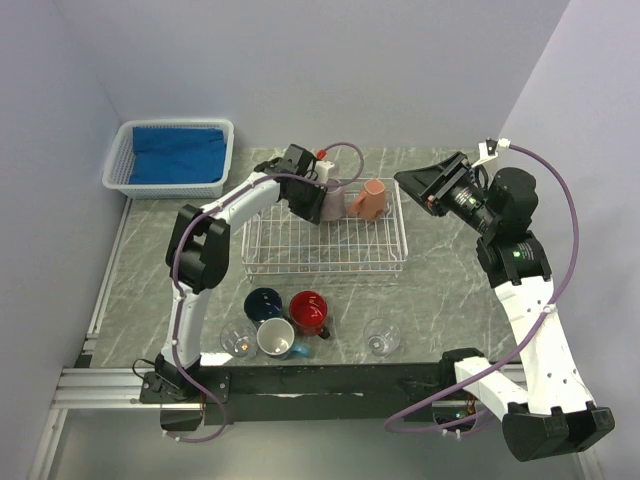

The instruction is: Load the cups into the dish rack

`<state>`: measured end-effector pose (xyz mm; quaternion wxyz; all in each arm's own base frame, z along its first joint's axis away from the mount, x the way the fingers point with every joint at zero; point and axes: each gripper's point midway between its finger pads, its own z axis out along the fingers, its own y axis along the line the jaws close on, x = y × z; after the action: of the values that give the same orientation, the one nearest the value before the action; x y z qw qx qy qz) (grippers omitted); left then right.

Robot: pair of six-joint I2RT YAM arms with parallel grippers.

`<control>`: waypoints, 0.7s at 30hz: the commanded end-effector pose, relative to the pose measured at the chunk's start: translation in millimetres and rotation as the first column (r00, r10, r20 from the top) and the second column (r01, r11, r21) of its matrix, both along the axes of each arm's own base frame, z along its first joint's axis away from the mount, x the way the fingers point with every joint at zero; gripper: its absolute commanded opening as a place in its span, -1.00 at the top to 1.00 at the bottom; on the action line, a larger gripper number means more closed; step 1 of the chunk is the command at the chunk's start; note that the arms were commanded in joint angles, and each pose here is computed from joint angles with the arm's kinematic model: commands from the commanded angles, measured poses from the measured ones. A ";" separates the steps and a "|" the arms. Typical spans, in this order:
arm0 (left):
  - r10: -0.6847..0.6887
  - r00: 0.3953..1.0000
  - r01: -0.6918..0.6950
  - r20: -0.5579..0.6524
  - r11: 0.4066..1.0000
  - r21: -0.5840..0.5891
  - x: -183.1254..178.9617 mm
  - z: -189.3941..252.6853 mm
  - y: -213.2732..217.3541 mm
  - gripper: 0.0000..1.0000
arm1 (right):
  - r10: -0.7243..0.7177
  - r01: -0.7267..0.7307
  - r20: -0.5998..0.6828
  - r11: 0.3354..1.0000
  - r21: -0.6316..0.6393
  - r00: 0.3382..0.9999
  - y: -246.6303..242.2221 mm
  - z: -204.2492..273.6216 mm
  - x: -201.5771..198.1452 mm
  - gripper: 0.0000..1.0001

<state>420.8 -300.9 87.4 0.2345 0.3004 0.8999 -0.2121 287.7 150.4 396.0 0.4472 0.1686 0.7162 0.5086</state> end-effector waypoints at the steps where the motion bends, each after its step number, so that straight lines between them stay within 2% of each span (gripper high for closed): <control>1: -0.030 0.987 0.040 0.156 0.997 -0.062 24.8 39.0 -22.2 0.98 | 0.014 -0.013 0.064 1.000 -0.007 0.998 -1.6 17.4 -7.6 0.08; 21: -0.085 0.986 0.096 0.143 0.993 -0.075 13.4 23.5 -58.9 0.98 | 0.014 -0.014 0.024 1.000 -0.027 1.000 -6.4 -1.0 -10.0 0.17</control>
<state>422.4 -341.4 83.3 0.2565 0.3338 0.8811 -0.2155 285.0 145.4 391.0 0.4452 0.1674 0.7228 0.5014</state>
